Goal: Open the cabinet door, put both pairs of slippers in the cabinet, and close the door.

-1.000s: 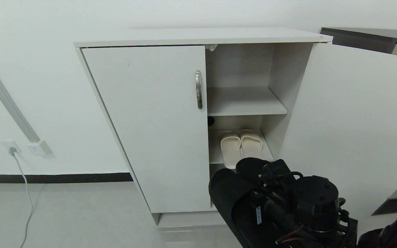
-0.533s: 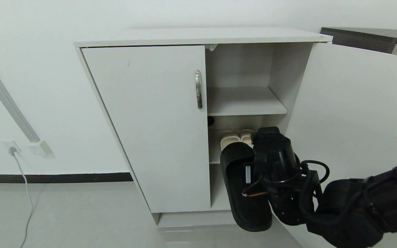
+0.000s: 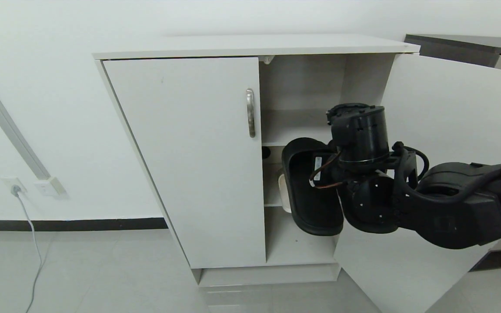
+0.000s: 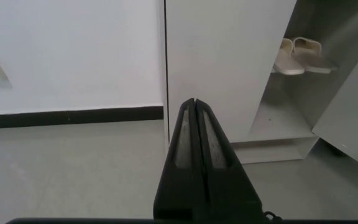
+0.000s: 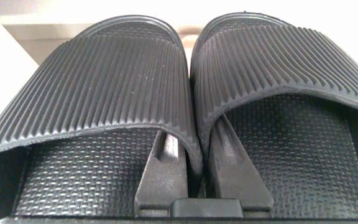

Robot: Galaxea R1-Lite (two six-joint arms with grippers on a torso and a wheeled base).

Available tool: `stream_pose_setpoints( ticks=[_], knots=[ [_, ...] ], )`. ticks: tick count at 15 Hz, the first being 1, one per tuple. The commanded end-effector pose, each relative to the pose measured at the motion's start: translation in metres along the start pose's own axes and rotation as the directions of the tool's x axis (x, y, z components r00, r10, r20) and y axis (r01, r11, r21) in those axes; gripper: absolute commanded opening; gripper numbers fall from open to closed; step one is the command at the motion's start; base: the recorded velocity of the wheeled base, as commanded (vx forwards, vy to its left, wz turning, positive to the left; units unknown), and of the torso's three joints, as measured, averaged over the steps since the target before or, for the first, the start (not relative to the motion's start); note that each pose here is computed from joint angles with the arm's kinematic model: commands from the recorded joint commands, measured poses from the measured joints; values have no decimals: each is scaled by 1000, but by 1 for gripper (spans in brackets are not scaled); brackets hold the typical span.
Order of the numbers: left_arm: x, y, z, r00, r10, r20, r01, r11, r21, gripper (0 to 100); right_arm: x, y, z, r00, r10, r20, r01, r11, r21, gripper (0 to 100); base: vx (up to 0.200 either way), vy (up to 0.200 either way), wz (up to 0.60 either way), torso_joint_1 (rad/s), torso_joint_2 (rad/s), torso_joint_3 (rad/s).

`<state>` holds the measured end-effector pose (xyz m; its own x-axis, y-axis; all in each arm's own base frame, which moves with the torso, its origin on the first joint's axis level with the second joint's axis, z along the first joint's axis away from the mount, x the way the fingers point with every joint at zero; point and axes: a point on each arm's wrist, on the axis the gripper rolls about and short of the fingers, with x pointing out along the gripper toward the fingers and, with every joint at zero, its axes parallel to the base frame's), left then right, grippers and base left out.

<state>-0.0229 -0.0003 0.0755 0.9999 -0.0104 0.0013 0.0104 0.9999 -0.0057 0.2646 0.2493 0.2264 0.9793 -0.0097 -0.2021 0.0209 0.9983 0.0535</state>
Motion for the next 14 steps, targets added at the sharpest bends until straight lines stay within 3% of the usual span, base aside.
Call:
stream_pose_setpoints(
  ticks=[1,2,14],
  knots=[
    [0,0,0,1000,0,-1,0,1000,0,0,3,-2,2,1000,-9,4,9,1000,3,0,0,0,0,0,0,0],
    [0,0,0,1000,0,-1,0,1000,0,0,4,-2,1,1000,-10,4,10,1000,-3,0,0,0,0,0,0,0],
    [0,0,0,1000,0,-1,0,1000,0,0,6,2,3,1000,14,6,-14,999,-40,0,200,0,0,2,2,3]
  ],
)
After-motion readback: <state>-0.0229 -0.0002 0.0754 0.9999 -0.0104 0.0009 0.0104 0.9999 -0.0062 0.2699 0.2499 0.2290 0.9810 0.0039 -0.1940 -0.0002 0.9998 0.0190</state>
